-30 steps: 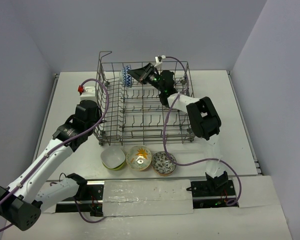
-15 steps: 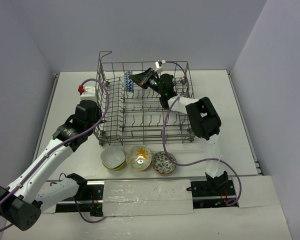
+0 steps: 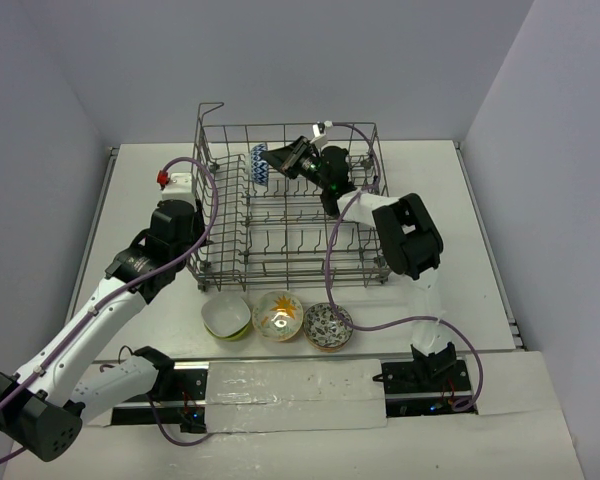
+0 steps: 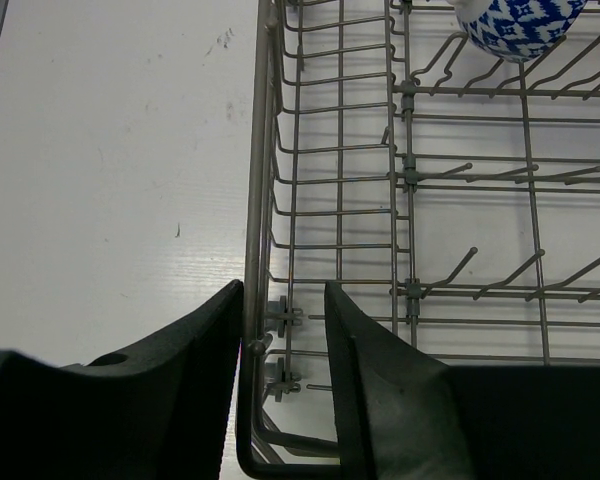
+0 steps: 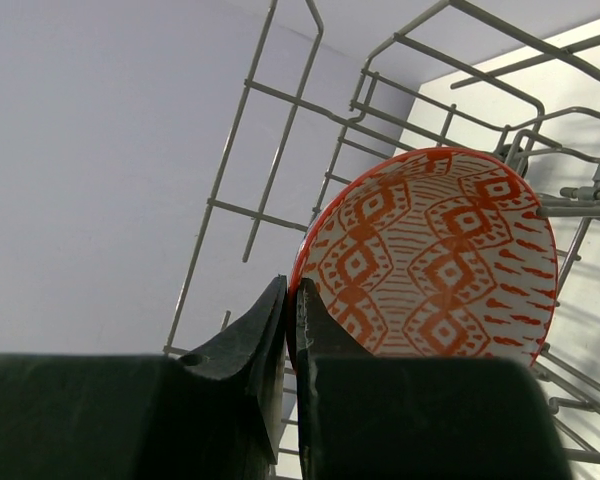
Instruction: Load the bowls into the dish rack
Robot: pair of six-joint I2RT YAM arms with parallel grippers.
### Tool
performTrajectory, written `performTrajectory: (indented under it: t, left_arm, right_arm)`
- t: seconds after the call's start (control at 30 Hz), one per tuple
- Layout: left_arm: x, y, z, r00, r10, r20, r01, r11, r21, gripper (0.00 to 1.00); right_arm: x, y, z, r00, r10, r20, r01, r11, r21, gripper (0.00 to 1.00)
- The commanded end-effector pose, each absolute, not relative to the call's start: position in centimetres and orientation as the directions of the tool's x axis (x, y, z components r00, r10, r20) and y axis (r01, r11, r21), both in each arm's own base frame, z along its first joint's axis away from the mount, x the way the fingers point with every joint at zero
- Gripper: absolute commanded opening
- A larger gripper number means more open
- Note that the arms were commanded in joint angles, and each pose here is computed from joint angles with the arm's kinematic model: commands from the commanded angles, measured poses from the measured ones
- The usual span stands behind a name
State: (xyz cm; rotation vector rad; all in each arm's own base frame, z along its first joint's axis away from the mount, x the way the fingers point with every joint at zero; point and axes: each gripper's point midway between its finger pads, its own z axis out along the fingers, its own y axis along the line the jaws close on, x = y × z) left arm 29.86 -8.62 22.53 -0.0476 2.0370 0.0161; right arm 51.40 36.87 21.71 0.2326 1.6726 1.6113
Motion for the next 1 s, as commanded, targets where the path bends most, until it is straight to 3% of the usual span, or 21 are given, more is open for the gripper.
performTrajectory:
  t: [0.0,0.1,0.13,0.27,0.3,0.33,0.57,0.7,0.8,0.97]
  left_arm:
    - [29.7,-9.1,22.5,-0.452,-0.024,-0.892,-0.014,1.0,-0.019,0.44]
    - [29.6,-9.2,22.4,-0.456,-0.022,-0.89,-0.008,1.0,-0.021,0.47]
    - [29.7,-9.3,22.4,-0.455,-0.022,-0.89,-0.006,1.0,-0.021,0.48]
    - [29.7,-9.4,22.2,-0.461,-0.022,-0.887,-0.003,1.0,-0.023,0.49]
    - [29.7,-9.4,22.2,-0.463,-0.02,-0.886,0.0,1.0,-0.022,0.49]
    - [29.7,-9.4,22.2,-0.463,-0.021,-0.886,-0.003,1.0,-0.021,0.5]
    - [29.7,-9.4,22.1,-0.466,-0.019,-0.885,-0.002,1.0,-0.021,0.51]
    - [29.7,-9.4,22.2,-0.464,-0.021,-0.886,-0.002,1.0,-0.022,0.51]
    - [29.7,-9.4,22.2,-0.465,-0.018,-0.885,-0.001,1.0,-0.02,0.53]
    - [29.6,-9.4,22.2,-0.464,-0.019,-0.886,-0.001,1.0,-0.021,0.53]
  right_arm:
    - [52.3,36.4,22.1,-0.672,0.617,-0.411,-0.397,0.169,0.902,0.11]
    - [52.5,36.4,21.2,-0.69,0.61,-0.39,-0.373,0.162,0.914,0.16]
    - [52.5,36.4,21.0,-0.696,0.605,-0.386,-0.369,0.16,0.915,0.25]
    - [52.4,36.4,20.4,-0.705,0.6,-0.377,-0.358,0.159,0.92,0.27]
    - [52.4,36.5,20.1,-0.709,0.597,-0.374,-0.353,0.159,0.922,0.3]
    - [52.4,36.5,20.1,-0.71,0.596,-0.374,-0.353,0.158,0.922,0.4]
    - [52.4,35.8,20.4,-0.71,0.592,-0.381,-0.346,0.179,0.921,0.6]
    - [52.7,35.2,20.4,-0.713,0.579,-0.395,-0.308,0.248,0.919,0.85]
    - [52.8,34.6,21.6,-0.694,0.563,-0.449,-0.322,0.315,0.893,0.94]
    - [53.1,33.0,22.8,-0.674,0.543,-0.501,-0.29,0.429,0.855,1.0]
